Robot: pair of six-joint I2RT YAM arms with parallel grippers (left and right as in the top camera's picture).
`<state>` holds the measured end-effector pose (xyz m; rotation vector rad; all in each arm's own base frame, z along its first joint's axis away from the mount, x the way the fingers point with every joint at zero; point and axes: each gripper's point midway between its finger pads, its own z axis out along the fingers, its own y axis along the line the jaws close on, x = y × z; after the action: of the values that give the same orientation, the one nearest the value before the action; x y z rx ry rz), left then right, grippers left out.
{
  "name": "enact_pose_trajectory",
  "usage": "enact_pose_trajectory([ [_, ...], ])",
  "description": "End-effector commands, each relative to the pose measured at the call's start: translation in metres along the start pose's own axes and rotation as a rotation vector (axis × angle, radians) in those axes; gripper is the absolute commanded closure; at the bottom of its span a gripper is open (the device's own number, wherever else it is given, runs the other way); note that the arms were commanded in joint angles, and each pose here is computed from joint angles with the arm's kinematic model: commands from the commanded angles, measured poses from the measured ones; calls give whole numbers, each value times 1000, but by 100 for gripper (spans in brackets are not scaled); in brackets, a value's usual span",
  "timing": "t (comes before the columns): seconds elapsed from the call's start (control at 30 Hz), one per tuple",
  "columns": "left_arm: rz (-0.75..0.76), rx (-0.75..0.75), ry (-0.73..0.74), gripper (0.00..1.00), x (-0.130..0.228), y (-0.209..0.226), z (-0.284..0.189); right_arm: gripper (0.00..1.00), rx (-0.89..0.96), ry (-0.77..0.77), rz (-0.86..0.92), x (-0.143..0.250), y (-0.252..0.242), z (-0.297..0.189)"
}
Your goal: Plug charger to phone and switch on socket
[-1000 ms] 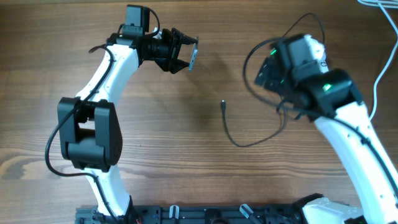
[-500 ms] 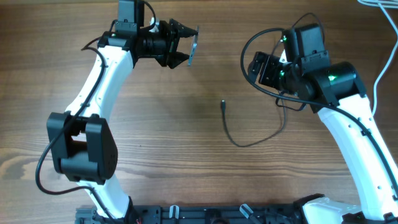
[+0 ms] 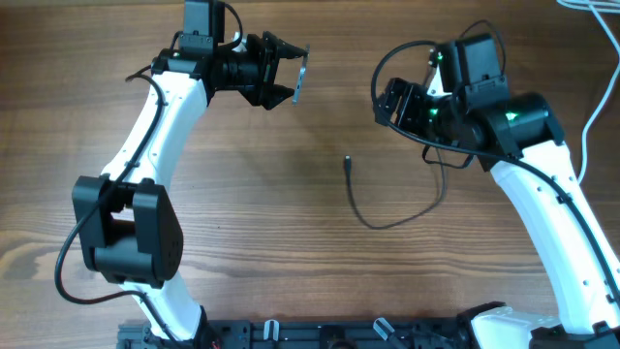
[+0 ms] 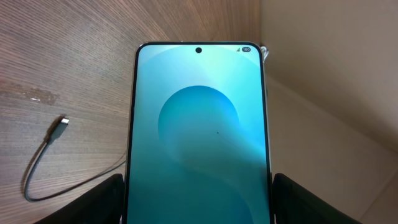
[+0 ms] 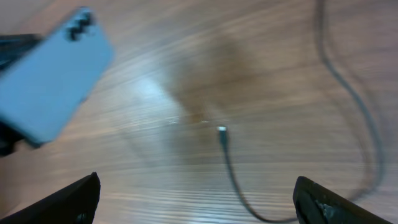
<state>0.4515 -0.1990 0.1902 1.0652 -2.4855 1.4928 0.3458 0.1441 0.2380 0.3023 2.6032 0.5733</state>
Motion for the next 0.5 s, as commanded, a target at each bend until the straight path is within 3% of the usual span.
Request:
enact_pose_trajectory([
  [0.0, 36, 55, 15, 27, 15, -24, -17, 1, -161, 47, -122, 13, 44, -1],
  [0.23, 36, 34, 1, 27, 17, -21, -11, 1, -157, 8, -224, 30, 80, 3],
  [0.47, 51, 10, 16, 27, 30, -19, 0, 1, -68, -49, -251, 22, 100, -1],
])
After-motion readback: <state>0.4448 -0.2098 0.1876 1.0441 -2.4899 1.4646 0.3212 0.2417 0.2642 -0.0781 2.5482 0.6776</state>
